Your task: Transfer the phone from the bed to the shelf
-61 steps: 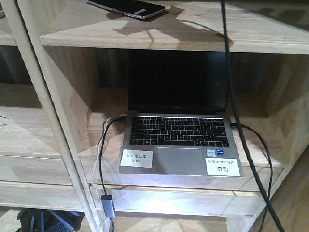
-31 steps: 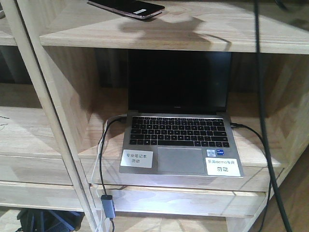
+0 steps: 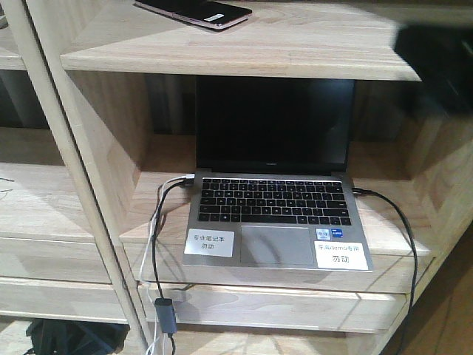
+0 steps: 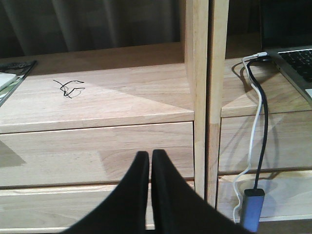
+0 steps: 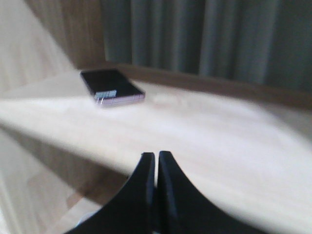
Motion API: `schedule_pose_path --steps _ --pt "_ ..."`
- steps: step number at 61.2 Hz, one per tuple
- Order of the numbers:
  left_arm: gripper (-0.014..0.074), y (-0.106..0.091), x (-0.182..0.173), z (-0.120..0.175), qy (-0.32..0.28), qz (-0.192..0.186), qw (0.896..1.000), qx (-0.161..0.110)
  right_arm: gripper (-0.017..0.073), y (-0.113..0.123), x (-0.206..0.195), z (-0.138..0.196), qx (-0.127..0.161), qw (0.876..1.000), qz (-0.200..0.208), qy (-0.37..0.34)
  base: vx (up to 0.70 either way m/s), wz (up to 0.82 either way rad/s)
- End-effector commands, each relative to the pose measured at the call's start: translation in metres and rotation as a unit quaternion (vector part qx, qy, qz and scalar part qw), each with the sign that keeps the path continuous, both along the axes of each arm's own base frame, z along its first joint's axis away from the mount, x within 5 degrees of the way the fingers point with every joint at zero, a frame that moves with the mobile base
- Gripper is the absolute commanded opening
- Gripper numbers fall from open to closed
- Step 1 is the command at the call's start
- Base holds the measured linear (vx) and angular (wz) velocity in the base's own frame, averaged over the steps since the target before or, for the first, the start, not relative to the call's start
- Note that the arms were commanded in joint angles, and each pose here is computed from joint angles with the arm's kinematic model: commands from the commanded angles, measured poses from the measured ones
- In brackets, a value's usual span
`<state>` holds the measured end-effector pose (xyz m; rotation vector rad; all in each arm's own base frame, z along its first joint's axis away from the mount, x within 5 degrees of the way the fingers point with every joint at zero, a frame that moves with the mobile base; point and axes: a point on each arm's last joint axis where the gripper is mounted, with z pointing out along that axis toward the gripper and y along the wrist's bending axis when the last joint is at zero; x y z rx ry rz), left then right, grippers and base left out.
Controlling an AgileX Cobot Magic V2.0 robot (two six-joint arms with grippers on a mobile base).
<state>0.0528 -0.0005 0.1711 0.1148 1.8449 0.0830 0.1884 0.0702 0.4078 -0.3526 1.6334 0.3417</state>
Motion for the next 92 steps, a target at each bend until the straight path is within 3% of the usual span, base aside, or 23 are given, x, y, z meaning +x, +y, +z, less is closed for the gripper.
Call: schedule_pose_path --steps 1,20,32,69,76,82,92 --pt "0.0001 0.000 0.001 0.014 -0.050 -0.002 0.999 -0.007 -0.0006 -0.012 -0.023 0.002 0.015 0.999 -0.023 -0.042 0.00 0.00" --pt "0.0001 0.000 0.001 0.014 -0.050 -0.002 0.999 -0.007 -0.0006 -0.029 -0.082 -0.037 0.022 0.998 -0.023 -0.062 0.00 0.00" --pt "0.0001 0.000 0.001 0.014 -0.050 -0.002 0.999 -0.007 -0.0006 -0.034 -0.099 -0.043 0.031 0.996 -0.021 -0.081 0.00 0.00" --pt "0.0001 0.000 0.001 0.014 -0.050 -0.002 0.999 -0.007 -0.0005 -0.034 -0.102 -0.042 0.037 0.996 -0.020 -0.083 0.00 0.00" --pt "0.0001 0.000 0.001 0.014 -0.050 -0.002 0.999 -0.007 -0.0005 -0.034 -0.100 -0.043 0.025 0.996 -0.021 -0.083 0.00 0.00" --pt "0.0001 0.000 0.001 0.014 -0.050 -0.002 0.999 -0.007 -0.0005 -0.035 -0.099 -0.044 0.015 0.996 -0.030 -0.080 0.00 0.00" --pt "0.0001 0.000 0.001 0.014 -0.050 -0.002 0.999 -0.007 -0.0005 -0.040 -0.098 -0.046 0.026 0.996 -0.058 -0.063 0.00 0.00"
